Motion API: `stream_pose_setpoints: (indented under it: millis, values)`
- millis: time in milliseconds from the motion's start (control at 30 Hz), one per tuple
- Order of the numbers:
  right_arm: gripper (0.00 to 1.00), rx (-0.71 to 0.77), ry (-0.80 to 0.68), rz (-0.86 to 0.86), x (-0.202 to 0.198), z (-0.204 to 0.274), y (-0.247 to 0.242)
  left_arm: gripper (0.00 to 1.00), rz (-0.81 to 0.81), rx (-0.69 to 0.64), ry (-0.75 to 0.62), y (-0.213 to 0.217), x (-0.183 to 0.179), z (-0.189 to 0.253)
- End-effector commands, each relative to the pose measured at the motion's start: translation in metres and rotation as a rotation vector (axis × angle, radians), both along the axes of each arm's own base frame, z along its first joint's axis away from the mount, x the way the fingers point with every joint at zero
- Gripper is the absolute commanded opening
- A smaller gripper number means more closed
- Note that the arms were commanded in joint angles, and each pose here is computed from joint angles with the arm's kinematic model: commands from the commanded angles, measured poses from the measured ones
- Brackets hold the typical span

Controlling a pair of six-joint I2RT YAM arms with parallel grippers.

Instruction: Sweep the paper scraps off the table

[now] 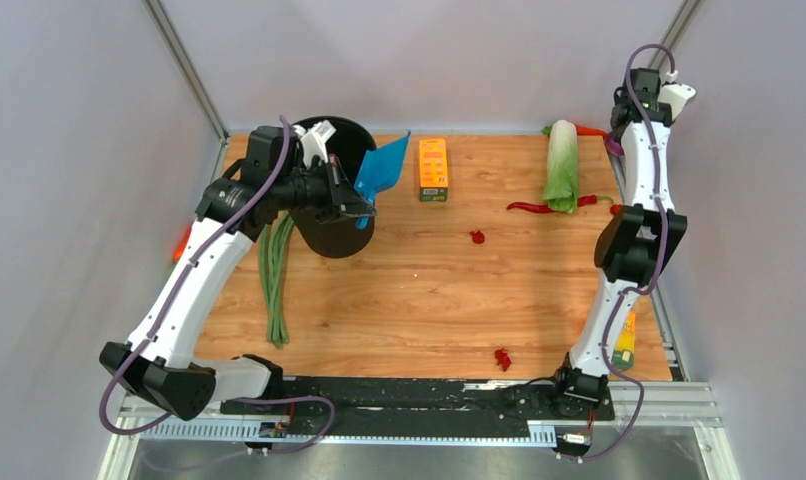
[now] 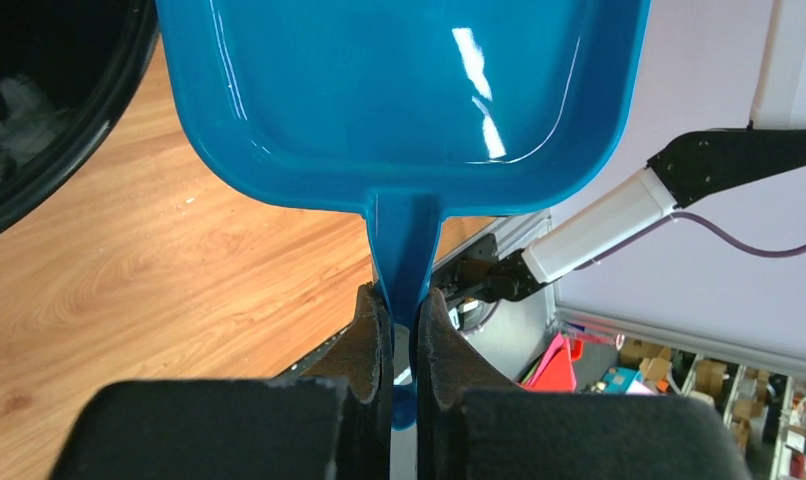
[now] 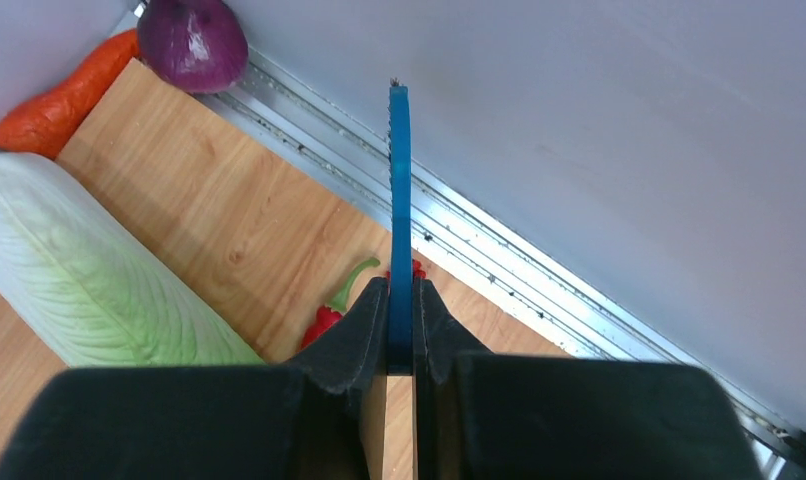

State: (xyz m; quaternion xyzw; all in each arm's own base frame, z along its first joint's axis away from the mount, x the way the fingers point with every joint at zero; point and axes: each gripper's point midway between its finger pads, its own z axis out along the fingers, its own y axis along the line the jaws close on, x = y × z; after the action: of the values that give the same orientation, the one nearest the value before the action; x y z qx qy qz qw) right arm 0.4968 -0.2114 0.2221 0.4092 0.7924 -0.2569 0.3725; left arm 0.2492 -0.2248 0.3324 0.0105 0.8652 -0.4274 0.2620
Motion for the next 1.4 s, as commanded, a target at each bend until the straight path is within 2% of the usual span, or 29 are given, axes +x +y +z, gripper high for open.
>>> stream_pose_setpoints:
  millis: [0,267,367,567,967,1100,1267,1367]
  values:
    - [0.0,-0.019,-0.02,0.007,0.012,-0.002,-0.012,0.0,-0.002,-0.031,-0.069,-0.01,0.005,0.026]
    - [0.0,0.131,0.146,0.075,-0.006,-0.087,0.01,0.0,0.001,-0.03,-0.093,-0.012,0.007,0.032]
    - [0.0,0.172,0.183,0.114,-0.015,-0.101,0.02,0.0,-0.007,-0.031,-0.094,-0.012,0.007,0.031]
    - [0.0,0.24,0.159,0.194,-0.024,-0.093,0.044,0.0,-0.02,-0.033,-0.105,-0.013,0.006,0.032]
    - [0.0,0.215,0.02,0.26,-0.05,-0.017,0.09,0.0,-0.034,-0.05,-0.15,-0.008,-0.009,0.036]
    - [0.0,0.213,-0.017,0.25,-0.056,-0.01,0.089,0.0,-0.017,-0.051,-0.163,-0.001,-0.018,0.032]
    - [0.0,0.445,-0.116,0.211,-0.052,-0.032,0.083,0.0,0.01,-0.061,-0.161,0.009,-0.036,0.025]
    - [0.0,0.51,-0.17,0.146,-0.053,-0.035,0.068,0.0,0.03,-0.06,-0.167,0.017,-0.046,0.022]
